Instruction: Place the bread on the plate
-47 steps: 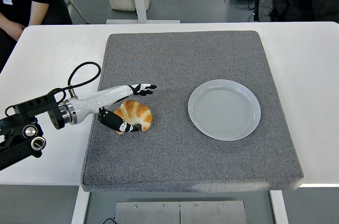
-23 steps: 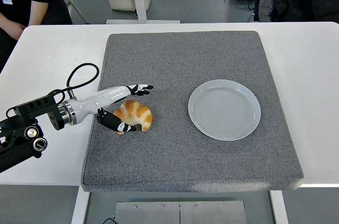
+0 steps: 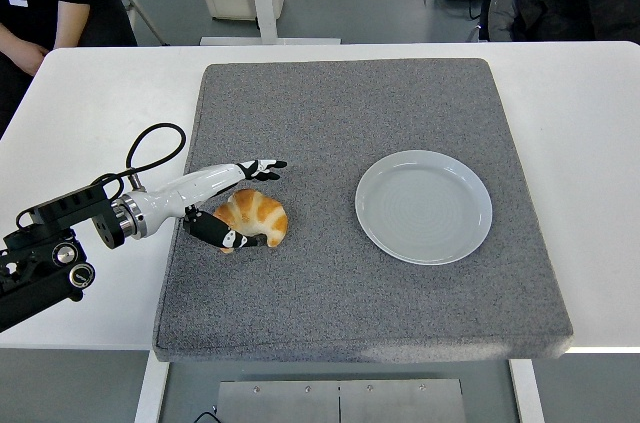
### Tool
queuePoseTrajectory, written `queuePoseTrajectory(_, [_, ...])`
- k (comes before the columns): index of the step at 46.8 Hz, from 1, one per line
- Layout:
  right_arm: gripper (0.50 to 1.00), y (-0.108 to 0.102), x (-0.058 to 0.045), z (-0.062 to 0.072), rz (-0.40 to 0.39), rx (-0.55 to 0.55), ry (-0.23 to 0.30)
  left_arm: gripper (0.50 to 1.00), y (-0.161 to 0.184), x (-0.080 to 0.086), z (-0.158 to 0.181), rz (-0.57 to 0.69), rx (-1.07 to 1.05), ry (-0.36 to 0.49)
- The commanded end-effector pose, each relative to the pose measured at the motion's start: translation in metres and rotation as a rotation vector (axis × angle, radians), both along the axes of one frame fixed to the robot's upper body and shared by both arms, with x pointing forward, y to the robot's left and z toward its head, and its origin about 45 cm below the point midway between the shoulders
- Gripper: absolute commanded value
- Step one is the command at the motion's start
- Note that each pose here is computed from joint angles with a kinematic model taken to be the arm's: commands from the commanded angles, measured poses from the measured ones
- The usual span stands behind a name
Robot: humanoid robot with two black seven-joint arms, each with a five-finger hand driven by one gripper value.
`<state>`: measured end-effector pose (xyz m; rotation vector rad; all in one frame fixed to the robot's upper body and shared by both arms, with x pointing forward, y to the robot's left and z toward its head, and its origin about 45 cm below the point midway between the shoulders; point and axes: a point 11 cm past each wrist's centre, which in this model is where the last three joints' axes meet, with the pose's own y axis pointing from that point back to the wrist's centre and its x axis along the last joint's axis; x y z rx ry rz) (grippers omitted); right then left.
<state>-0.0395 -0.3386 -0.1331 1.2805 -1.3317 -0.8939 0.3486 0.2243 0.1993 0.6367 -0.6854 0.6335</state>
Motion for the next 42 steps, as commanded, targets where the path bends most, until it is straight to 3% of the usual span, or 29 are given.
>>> queuePoseTrajectory(1, [1.0,0.0,0.0,0.0,0.0,0.0,0.0,0.877,0.0,-0.002,-0.003,0.001,-0.001,0.007])
queuePoseTrajectory(13, [1.0,0.0,0.0,0.0,0.0,-0.001,0.0,0.69,0.0,-0.004,-0.006,0.0,0.001,0.016])
queuePoseTrajectory(20, [1.0,0.0,0.0,0.0,-0.001,-0.001,-0.001,0.506,0.002,0.001,-0.001,0.004,0.004,0.003])
queuePoseTrajectory(42, [1.0,0.001,0.0,0.0,-0.001,0.002,-0.001,0.5,0.002,0.024,0.029,0.002,0.021,-0.08])
